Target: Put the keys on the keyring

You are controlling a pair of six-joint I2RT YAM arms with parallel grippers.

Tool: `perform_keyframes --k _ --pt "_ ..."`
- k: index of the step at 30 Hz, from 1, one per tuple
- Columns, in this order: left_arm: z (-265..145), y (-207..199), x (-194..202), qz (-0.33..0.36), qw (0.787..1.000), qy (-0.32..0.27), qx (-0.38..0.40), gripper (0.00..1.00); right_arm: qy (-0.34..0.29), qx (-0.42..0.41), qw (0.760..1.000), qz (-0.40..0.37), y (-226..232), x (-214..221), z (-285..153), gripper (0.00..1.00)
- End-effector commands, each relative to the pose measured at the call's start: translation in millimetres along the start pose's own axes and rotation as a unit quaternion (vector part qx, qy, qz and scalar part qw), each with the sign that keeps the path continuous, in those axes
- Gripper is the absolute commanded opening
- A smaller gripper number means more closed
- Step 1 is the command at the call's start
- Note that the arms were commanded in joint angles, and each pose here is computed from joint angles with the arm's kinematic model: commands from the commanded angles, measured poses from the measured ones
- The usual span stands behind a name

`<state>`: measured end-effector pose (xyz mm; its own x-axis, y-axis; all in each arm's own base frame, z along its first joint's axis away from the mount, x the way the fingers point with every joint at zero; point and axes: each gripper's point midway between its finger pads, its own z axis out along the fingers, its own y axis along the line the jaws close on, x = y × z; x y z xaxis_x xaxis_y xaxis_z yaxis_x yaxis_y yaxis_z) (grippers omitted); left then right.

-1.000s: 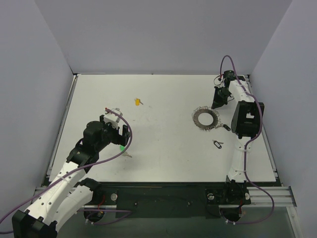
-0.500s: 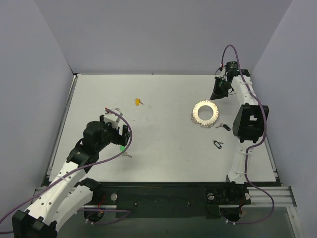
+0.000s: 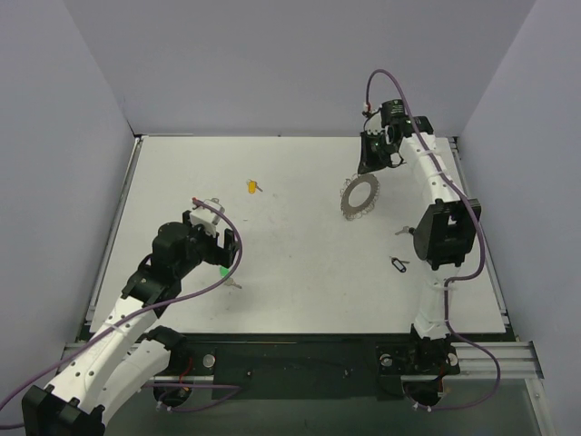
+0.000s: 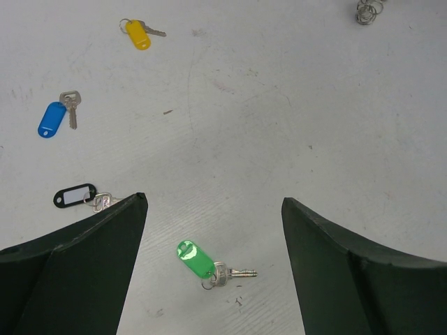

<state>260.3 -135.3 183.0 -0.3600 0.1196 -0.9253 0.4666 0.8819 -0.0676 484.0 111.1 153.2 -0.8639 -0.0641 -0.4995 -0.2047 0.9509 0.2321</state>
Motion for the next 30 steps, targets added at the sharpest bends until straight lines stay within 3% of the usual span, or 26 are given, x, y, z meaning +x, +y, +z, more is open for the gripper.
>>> perform_keyframes --k 1,13,30 --pt "-2 0 -18 0.013 0.999 -0.04 0.005 0.88 -0.045 -0.005 0.997 -0.064 27 -20 -52 0.0" --pt "-11 -11 -27 0.043 0.995 -0.088 0.036 0.85 -0.037 -0.052 0.98 -0.187 82 -4 -78 0.0" --pt "-21 -26 -38 0.059 0.985 -0.14 0.077 0.86 -0.002 -0.124 0.935 -0.333 147 42 -103 0.0"
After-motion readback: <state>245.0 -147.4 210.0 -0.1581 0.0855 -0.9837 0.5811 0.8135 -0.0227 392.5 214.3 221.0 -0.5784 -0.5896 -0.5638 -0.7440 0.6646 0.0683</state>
